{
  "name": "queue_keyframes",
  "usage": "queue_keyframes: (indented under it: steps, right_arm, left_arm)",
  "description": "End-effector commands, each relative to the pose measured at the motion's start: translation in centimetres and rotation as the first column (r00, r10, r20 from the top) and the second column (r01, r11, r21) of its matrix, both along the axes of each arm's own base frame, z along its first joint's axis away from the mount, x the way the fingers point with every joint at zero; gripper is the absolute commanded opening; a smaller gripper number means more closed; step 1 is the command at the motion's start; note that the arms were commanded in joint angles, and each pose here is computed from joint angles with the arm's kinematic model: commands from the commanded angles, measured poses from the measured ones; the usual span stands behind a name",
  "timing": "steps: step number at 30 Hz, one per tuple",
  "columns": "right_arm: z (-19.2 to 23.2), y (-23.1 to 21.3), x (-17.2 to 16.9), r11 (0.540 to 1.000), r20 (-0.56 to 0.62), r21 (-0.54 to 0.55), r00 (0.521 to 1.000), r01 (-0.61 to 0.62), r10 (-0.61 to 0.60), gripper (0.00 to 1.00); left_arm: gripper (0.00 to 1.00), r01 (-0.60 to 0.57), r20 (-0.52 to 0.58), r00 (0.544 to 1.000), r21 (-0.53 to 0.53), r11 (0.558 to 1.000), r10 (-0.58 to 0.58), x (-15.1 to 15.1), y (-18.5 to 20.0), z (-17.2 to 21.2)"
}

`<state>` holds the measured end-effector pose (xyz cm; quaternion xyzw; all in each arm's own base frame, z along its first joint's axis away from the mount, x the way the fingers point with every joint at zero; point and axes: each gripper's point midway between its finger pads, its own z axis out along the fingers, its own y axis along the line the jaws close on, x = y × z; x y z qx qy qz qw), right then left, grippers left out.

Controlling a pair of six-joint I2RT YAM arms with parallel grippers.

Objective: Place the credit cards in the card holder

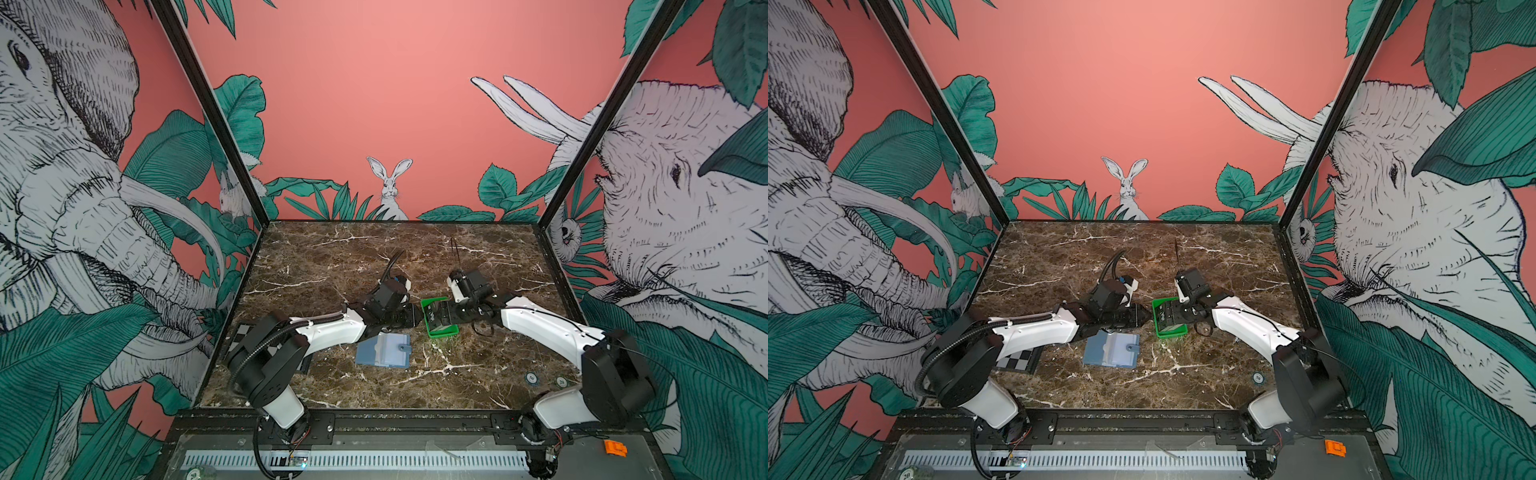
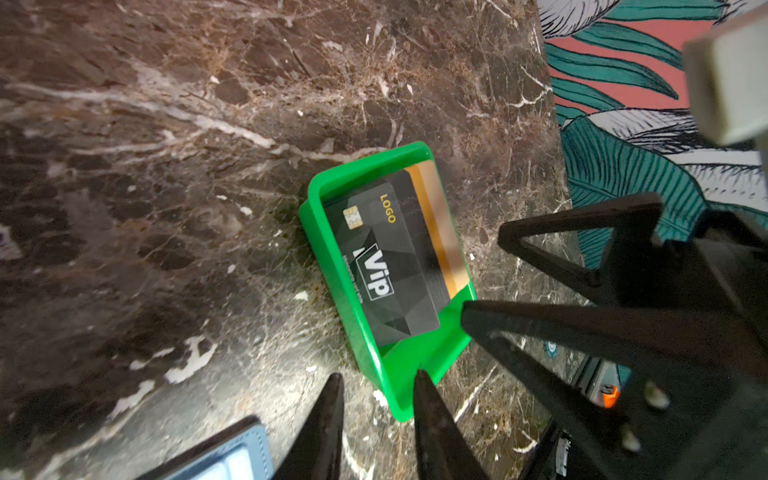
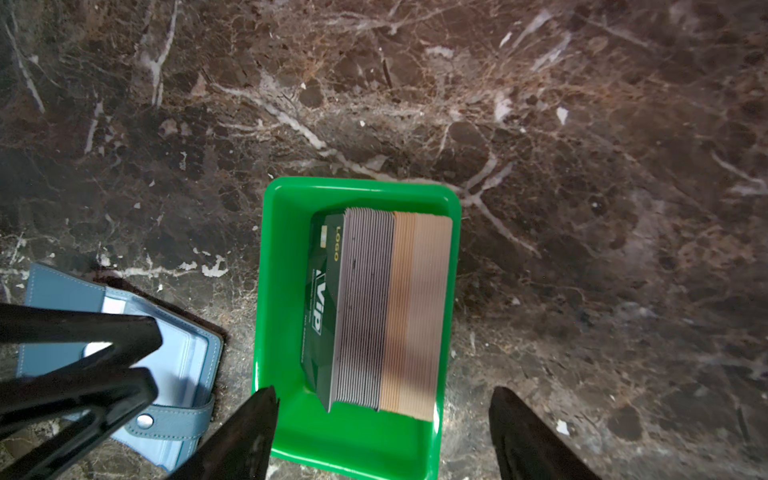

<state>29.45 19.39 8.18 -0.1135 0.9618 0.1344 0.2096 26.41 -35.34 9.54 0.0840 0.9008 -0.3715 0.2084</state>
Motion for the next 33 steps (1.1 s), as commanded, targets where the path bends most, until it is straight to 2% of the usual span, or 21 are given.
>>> queue_keyframes:
  steps: [1,17,33]
  right_arm:
    - [-0.2,0.3,1.0,1.0,0.003,0.01,1.0,-0.006,0.006,0.8]
    - [-2.9,0.4,1.0,1.0,-0.064,0.02,0.998,0.006,-0.005,0.8]
    - [-2.4,-2.0,1.3,0.995,-0.055,0.024,0.994,0.094,-0.092,0.78]
  left_arm:
    - [0.29,0.027,0.018,0.999,-0.03,0.999,-0.027,0.6,-1.5,1.3]
    - [0.22,0.059,-0.024,0.998,0.02,0.998,-0.058,2.3,-4.0,-1.2]
    - [0.18,0.075,-0.073,0.995,0.055,0.996,-0.071,2.2,-4.2,-3.5]
